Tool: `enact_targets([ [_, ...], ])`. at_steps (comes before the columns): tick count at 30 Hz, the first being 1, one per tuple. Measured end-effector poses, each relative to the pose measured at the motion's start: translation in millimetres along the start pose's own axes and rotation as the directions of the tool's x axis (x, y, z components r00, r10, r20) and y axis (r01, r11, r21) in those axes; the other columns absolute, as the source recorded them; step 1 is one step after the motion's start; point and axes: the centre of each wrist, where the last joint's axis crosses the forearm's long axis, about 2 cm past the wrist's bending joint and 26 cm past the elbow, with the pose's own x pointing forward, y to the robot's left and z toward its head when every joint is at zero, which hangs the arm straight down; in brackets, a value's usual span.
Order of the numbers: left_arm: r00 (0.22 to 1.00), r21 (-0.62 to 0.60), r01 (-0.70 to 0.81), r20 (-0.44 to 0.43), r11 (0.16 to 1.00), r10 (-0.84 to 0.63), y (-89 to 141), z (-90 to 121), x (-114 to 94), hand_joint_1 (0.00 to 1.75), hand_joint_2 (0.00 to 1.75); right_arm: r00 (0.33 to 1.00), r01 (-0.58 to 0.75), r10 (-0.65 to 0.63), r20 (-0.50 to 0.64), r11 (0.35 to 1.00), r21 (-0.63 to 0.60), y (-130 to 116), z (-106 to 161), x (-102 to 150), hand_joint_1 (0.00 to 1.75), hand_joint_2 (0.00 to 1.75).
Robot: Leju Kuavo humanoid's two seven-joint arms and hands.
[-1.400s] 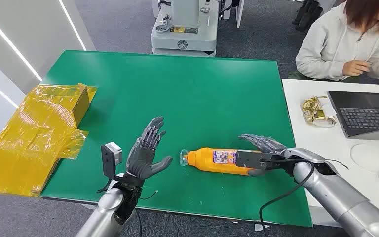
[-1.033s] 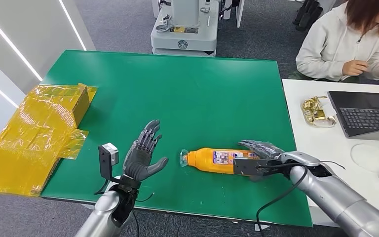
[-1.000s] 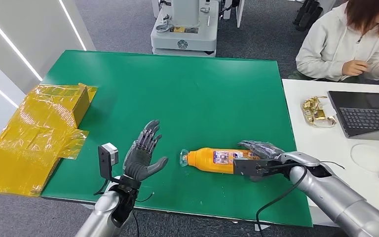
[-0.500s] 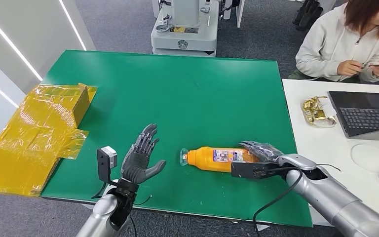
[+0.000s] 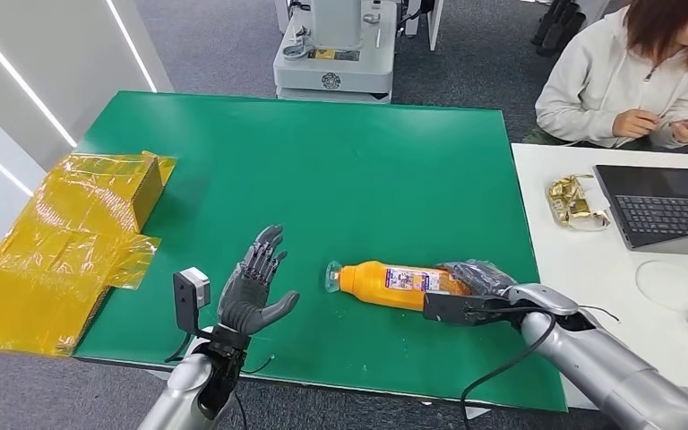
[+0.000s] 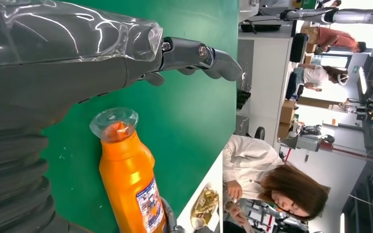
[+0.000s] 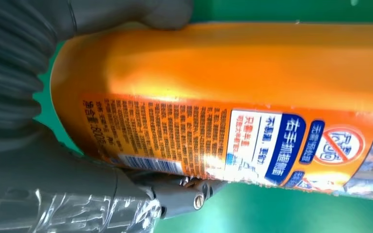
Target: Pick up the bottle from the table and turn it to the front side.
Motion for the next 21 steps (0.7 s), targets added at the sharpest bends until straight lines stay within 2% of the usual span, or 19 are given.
enact_targets([
  [3,1.000,0.013,0.011,0.005,1.000,-0.011,0.2,1.2,-0.5,0.00,1.75,0.999,0.041,-0.041,0.025,0.999,-0.030,10.7,1.2,-1.2,1.75,1.75],
  [8,0.999,0.042,0.045,0.005,0.998,-0.045,-0.7,10.0,-3.0,0.00,1.75,0.980,0.189,-0.181,0.086,0.977,-0.095,50.3,16.9,-3.7,1.75,1.75],
  [14,0.998,0.052,0.064,0.010,0.997,-0.065,-0.9,11.4,-3.0,0.00,1.75,0.959,0.272,-0.258,0.117,0.955,-0.117,70.2,28.7,-2.7,1.75,1.75],
  [17,0.994,0.071,0.106,0.014,0.992,-0.107,-1.3,13.8,-2.5,0.00,1.75,0.915,0.390,-0.364,0.172,0.907,-0.160,100.8,42.4,2.2,1.75,1.75],
  [21,0.990,0.086,0.136,0.020,0.987,-0.139,-2.6,15.1,-0.7,0.00,1.75,0.857,0.508,-0.463,0.227,0.833,-0.218,149.3,69.4,21.4,1.75,1.75],
])
